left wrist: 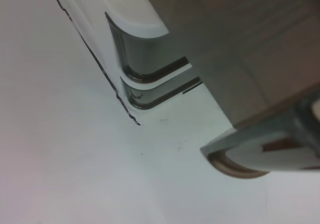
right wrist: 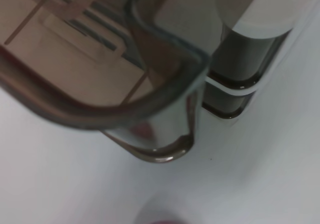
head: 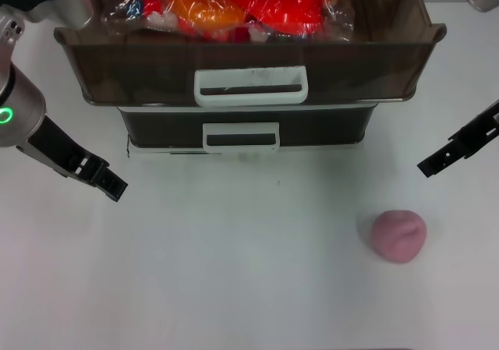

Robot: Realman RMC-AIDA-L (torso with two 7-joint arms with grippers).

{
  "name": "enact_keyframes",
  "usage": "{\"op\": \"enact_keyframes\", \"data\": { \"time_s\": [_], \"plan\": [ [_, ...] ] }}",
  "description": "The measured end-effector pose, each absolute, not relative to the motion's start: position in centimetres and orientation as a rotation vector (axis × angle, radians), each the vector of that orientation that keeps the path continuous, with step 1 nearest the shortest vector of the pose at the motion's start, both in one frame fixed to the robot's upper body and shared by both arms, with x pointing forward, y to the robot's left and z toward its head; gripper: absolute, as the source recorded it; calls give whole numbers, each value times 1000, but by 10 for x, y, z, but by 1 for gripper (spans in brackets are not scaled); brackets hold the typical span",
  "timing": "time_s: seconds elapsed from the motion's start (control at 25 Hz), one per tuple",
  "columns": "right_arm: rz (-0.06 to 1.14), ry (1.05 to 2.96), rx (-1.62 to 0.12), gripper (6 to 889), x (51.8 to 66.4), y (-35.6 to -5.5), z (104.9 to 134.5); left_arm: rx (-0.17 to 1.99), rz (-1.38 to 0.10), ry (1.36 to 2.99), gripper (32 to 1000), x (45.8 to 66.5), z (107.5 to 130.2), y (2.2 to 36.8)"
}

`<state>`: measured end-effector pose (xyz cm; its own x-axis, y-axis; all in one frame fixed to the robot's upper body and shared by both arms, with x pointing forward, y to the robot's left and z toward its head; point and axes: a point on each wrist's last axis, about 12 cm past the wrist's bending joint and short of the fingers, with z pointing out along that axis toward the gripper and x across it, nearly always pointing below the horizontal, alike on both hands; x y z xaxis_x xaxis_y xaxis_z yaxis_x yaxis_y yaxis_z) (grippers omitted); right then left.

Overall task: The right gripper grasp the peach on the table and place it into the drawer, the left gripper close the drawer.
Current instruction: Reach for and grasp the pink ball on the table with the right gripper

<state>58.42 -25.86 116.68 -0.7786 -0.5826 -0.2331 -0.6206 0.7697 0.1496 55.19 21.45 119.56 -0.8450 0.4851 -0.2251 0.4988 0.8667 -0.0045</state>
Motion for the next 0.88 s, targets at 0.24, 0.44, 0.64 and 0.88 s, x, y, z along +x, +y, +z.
{"op": "enact_keyframes", "data": {
  "time_s": [0.24, 0.44, 0.64, 0.88],
  "plan": [
    [325, 2788, -958, 853, 585, -259, 1167, 760, -94, 2821, 878, 552, 1196, 213],
    [325, 2787, -959, 853, 585, -259, 1167, 763, -99, 2820, 878, 552, 1196, 213],
    [325, 2786, -962, 852, 585, -259, 1167, 766, -100, 2820, 878, 552, 1196, 213],
    [377, 2788, -1025, 852, 580, -258, 1153, 772, -102, 2818, 878, 552, 1195, 212]
  ]
}}
